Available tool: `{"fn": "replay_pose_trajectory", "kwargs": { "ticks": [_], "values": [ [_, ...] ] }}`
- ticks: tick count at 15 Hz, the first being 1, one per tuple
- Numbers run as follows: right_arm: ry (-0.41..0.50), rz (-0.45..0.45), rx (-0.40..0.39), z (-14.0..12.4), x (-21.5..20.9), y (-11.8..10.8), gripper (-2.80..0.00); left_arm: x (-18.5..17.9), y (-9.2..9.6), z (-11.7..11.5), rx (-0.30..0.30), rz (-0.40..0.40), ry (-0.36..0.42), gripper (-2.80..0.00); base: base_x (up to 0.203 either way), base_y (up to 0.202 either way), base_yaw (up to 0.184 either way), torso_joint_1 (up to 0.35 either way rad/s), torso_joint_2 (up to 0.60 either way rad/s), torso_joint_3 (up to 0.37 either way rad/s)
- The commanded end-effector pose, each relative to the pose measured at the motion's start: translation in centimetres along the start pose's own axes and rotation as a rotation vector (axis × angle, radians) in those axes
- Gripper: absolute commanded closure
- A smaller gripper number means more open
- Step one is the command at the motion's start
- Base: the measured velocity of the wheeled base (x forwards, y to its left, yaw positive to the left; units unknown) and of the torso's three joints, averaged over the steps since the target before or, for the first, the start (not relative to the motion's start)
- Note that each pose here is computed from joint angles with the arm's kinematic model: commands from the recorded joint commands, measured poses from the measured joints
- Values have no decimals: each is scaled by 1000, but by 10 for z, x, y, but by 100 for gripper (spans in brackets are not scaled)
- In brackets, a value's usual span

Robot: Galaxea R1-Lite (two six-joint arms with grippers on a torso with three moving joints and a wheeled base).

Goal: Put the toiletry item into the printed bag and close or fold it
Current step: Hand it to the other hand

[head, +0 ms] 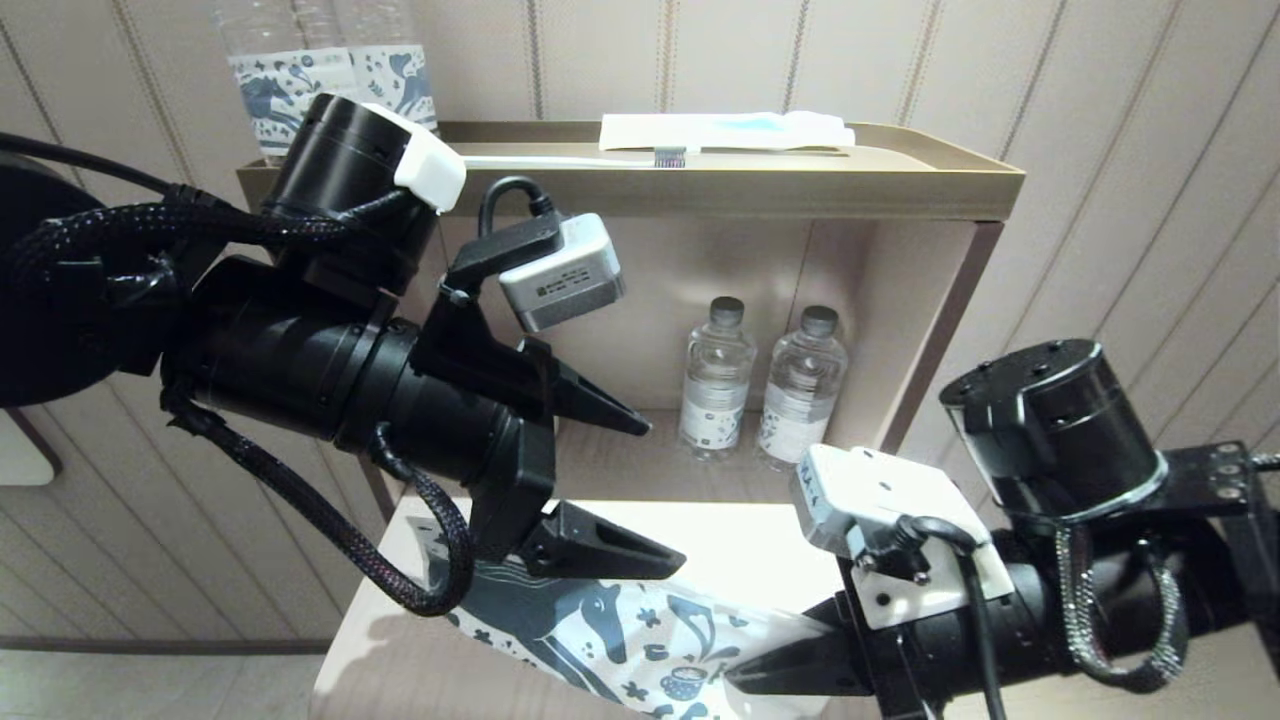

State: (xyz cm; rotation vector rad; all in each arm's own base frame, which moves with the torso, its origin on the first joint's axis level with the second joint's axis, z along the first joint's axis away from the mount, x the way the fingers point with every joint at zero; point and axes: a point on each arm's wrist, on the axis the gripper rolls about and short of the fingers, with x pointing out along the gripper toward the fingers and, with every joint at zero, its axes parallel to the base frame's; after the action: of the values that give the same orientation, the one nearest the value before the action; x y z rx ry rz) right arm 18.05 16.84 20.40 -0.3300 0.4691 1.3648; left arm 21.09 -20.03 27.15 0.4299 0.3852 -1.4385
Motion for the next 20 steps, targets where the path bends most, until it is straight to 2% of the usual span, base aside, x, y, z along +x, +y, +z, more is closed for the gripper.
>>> {"fn": "replay_pose_trajectory", "kwargs": {
  "ticks": [1, 5, 8, 9, 10, 15, 17, 20],
  "values": [
    [20, 12, 14, -2, 10, -6, 0, 0, -1, 0, 2, -7, -1, -280, 0, 0, 0, 0, 0, 0],
    [19, 8, 17, -2, 11, -8, 0, -8, -2, 10, -12, -9, 4, -280, 0, 0, 0, 0, 0, 0],
    [-5, 8, 13, 0, 17, -12, 0, -23, -6, 25, -86, -52, 87, -280, 0, 0, 0, 0, 0, 0],
    [-24, 12, 27, 2, 18, -13, 0, -21, -5, 24, -125, -80, 133, -280, 0, 0, 0, 0, 0, 0],
    [-45, 24, 40, 4, 20, -13, 0, -20, -4, 23, -138, -105, 138, -280, 0, 0, 0, 0, 0, 0],
    [-104, 56, 44, 12, 24, -4, 0, -15, 5, 12, -162, -104, 148, -280, 0, 0, 0, 0, 0, 0],
    [-102, 89, 38, 14, 28, 5, 0, -8, 10, 10, -139, -96, 117, -280, 0, 0, 0, 0, 0, 0],
    [-101, 89, 39, 14, 28, 4, 0, 2, 15, 5, -147, -127, 85, -280, 0, 0, 0, 0, 0, 0]
  ]
}}
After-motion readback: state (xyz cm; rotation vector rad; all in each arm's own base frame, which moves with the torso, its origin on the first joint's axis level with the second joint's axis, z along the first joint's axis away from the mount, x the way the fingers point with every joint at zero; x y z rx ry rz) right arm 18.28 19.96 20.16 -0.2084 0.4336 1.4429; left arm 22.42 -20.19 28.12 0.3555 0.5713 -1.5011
